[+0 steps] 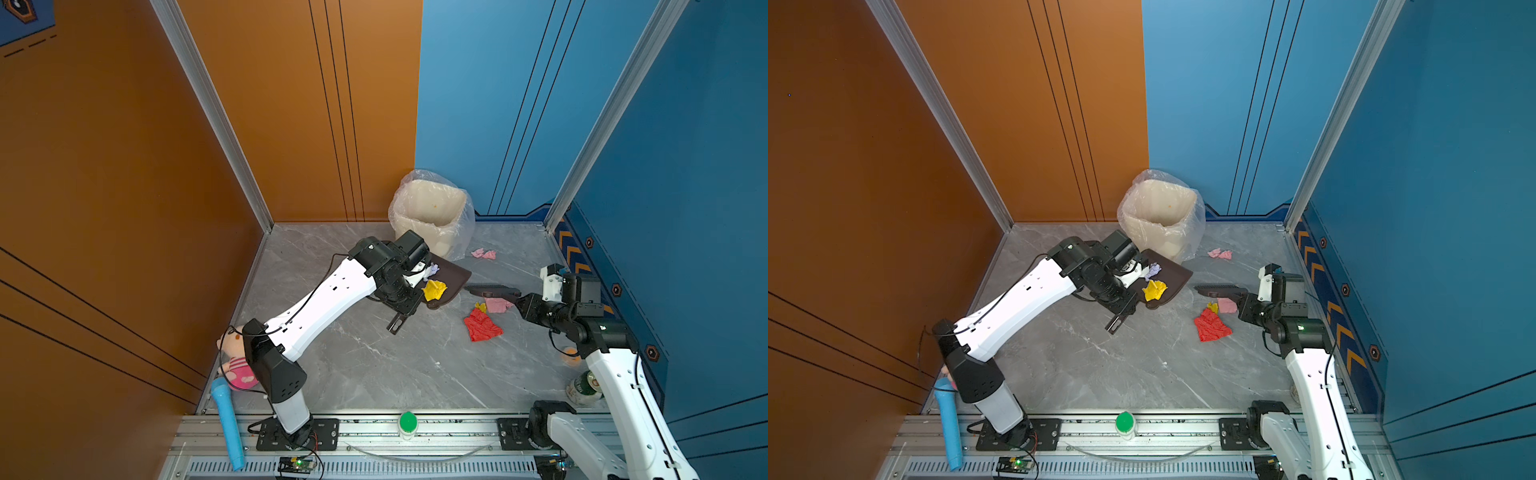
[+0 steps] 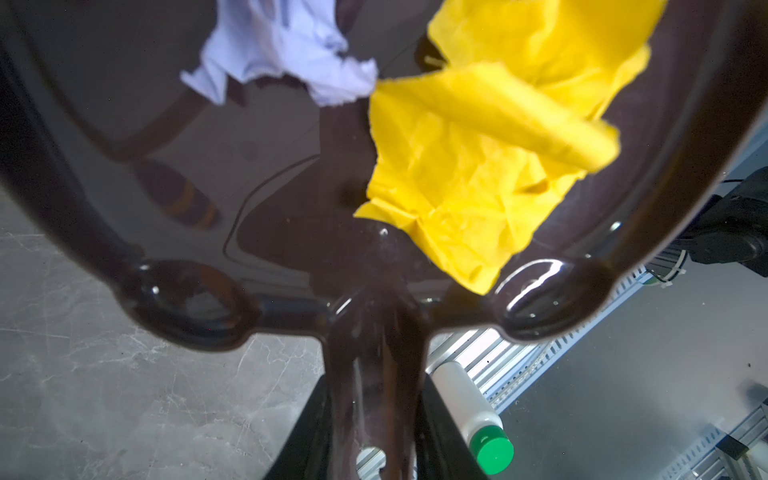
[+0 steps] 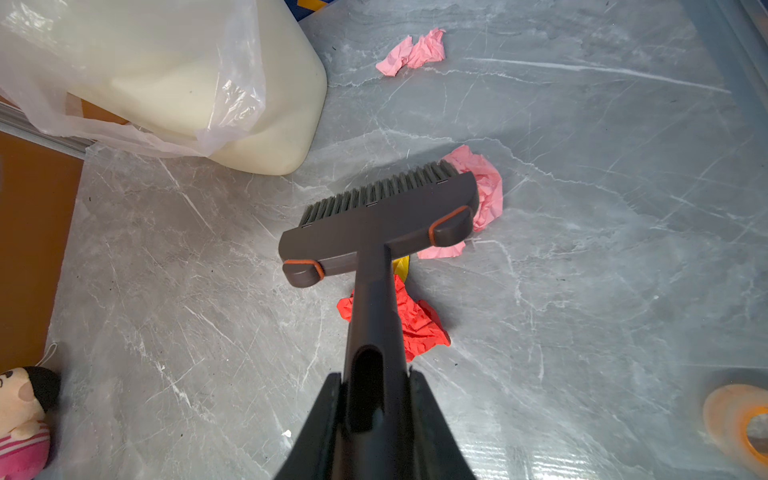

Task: Sweep away the paper scraps from the table
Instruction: 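Lift the loaded dustpan with the left gripper toward the bin while the right withdraws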

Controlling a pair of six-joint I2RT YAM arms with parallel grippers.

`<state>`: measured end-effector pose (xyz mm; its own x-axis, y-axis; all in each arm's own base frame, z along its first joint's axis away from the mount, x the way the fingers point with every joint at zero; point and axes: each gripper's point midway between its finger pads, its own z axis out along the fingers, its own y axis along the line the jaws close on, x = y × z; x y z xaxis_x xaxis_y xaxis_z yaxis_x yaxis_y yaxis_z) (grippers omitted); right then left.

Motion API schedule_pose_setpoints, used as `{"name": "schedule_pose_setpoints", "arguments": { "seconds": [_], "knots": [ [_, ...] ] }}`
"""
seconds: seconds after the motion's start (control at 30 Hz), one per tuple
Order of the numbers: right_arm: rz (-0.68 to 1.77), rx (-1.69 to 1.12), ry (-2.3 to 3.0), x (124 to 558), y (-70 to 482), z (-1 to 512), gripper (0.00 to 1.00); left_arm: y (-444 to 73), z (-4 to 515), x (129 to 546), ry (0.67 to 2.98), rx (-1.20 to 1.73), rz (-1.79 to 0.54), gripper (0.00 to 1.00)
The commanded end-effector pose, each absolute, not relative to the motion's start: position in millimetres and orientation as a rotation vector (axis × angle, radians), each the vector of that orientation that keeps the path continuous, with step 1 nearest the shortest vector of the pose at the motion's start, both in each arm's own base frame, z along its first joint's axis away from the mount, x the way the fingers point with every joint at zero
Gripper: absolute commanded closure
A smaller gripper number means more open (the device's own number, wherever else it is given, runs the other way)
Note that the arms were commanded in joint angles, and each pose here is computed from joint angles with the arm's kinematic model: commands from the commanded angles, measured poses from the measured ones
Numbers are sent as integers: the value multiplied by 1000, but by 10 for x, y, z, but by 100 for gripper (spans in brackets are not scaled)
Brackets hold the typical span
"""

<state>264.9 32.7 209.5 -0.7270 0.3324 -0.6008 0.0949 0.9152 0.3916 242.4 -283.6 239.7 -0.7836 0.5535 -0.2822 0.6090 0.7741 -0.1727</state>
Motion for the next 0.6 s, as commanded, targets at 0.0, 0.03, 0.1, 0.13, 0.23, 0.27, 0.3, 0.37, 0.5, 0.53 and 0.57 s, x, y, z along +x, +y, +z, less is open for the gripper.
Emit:
{"name": "schedule_pose_setpoints", "arguments": {
  "seconds": [0.0,0.03,0.1,0.13,0.23,0.27,0.3,0.37,0.5,0.53,0.57],
  "knots": [
    [481,292,2312,2721,361,2177,100,-2892,2461,2341,2765,972,-411,100],
    [482,296,2309,2722,357,2168,100,-2908,2476,2353,2762,972,-413,100],
    [492,296,2308,2722,368,2153,100,-2942,2524,2378,2752,973,-421,100],
    [496,296,2309,2725,371,2141,100,-2955,2553,2393,2747,973,-423,100],
    [502,290,2313,2729,383,2118,100,-3002,2659,2442,2717,972,-448,100],
    [505,290,2312,2732,385,2109,100,-3019,2693,2448,2706,974,-459,100],
    [504,290,2309,2738,384,2113,100,-3037,2723,2466,2698,974,-474,100],
    [509,287,2302,2748,390,2129,100,-3060,2777,2517,2681,962,-489,100],
    [535,277,2288,2783,419,2170,100,-3140,2867,2616,2640,963,-517,100],
    [540,274,2290,2789,427,2169,100,-3160,2876,2637,2635,967,-527,100],
    [541,272,2294,2798,428,2166,100,-3189,2895,2662,2625,968,-543,100]
  ]
}}
